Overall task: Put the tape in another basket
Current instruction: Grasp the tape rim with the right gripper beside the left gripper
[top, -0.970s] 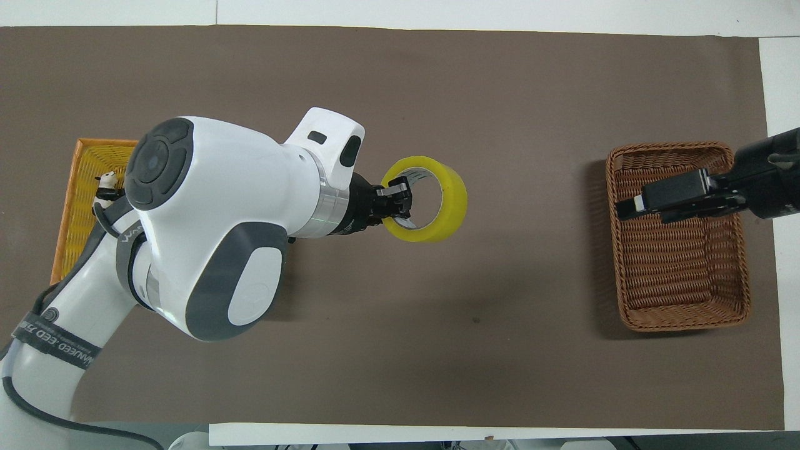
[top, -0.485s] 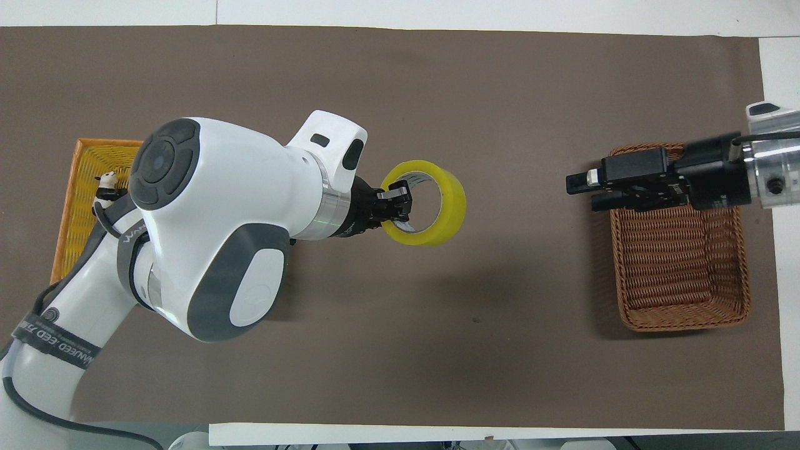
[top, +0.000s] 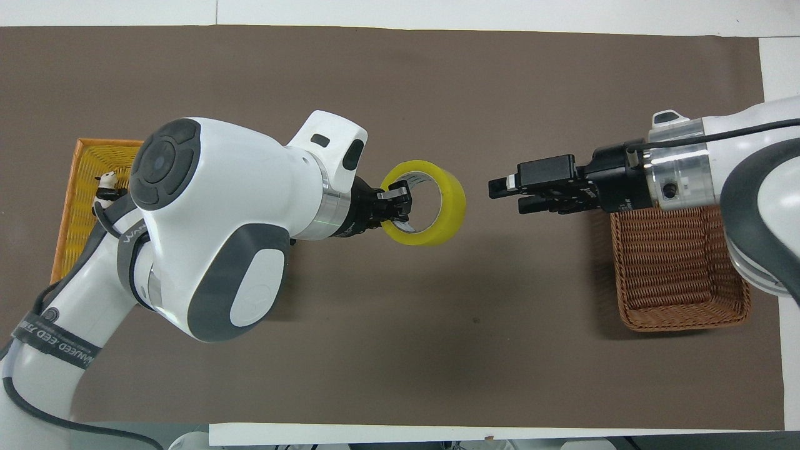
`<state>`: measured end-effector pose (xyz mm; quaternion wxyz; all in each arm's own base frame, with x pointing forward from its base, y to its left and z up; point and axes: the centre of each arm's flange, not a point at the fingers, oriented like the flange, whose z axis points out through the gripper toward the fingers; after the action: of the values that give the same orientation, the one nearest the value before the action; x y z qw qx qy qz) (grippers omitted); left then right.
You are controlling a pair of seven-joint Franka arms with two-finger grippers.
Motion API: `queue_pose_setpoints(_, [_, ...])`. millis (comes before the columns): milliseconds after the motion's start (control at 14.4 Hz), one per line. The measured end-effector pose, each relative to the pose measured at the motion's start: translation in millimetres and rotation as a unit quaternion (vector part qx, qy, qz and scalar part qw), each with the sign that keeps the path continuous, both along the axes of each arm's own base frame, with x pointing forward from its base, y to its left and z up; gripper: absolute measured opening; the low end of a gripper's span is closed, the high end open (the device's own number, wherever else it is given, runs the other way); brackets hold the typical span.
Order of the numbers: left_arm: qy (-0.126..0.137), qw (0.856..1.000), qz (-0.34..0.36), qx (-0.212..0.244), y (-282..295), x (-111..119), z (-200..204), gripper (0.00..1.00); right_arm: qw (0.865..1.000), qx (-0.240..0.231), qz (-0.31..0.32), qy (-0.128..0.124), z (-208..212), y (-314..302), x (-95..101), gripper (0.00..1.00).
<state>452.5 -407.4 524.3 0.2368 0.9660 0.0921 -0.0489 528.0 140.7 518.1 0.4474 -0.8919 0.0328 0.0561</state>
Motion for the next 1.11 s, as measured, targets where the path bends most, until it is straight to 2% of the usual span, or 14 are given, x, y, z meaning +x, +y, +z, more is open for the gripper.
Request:
queue_pose_setpoints(277, [-0.004, 1.0, -0.003, 0.006, 0, 0, 0, 0.22, 1.0, 0.02, -0.005, 0.008, -6, 13, -2.4, 1.0])
queue_pose_setpoints(554, [-0.004, 1.0, -0.003, 0.006, 0, 0, -1, 0.22, 1.0, 0.014, -0.003, -0.003, -11, 40, -7.0, 1.0])
queue_pose_setpoints(1108, [-0.004, 1.0, -0.003, 0.007, 0, 0, -1, 0.22, 1.0, 0.013, 0.001, -0.001, -15, 47, -10.2, 1.0])
